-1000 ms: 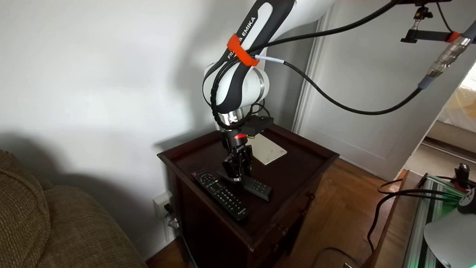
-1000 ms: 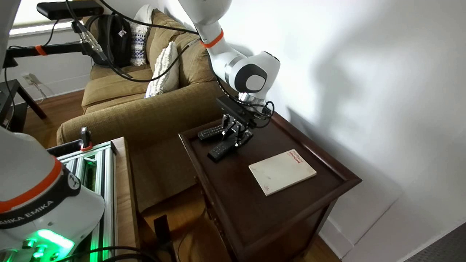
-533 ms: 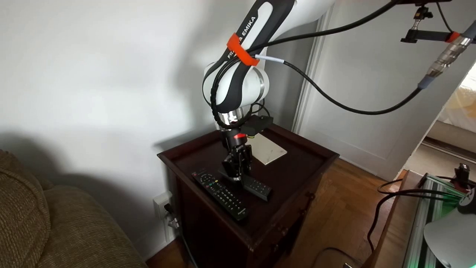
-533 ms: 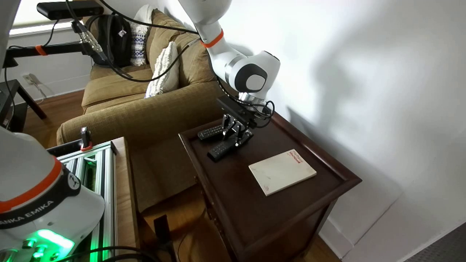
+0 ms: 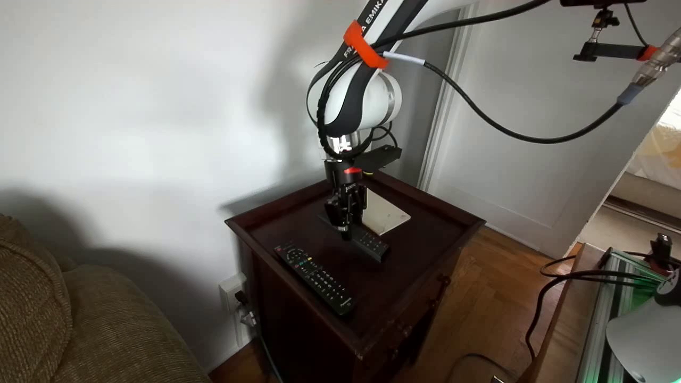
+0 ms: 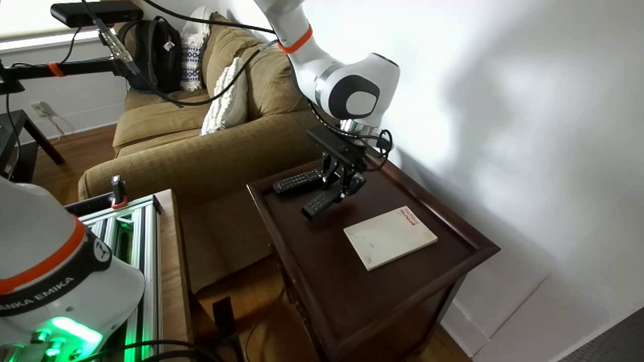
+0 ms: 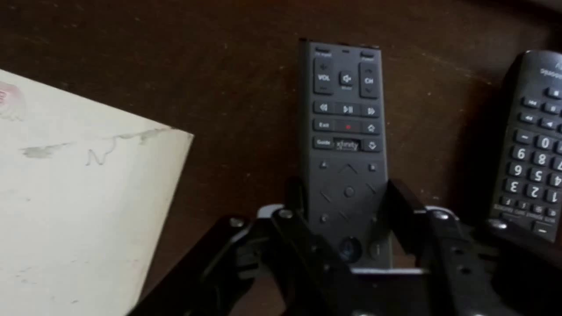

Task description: Turn the white book over and then put the black remote on the right on top of the white book

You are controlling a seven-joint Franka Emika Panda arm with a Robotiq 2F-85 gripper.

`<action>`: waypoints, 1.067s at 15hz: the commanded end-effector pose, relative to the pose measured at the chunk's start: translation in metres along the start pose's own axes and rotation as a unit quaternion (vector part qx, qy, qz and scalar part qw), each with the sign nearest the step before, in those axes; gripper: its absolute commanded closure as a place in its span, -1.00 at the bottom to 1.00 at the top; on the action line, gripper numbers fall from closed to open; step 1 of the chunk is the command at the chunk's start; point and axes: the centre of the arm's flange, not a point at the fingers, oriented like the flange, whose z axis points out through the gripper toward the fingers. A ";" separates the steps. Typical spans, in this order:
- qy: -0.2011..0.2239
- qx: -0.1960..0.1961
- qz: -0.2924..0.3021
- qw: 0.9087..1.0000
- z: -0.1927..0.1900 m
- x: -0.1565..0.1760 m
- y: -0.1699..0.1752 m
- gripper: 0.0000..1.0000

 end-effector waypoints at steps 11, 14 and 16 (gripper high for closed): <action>0.068 0.032 0.094 0.993 -0.047 -0.042 0.103 0.00; 0.073 0.034 0.110 0.991 -0.047 -0.036 0.114 0.50; 0.072 0.027 0.122 0.990 -0.049 -0.032 0.124 0.50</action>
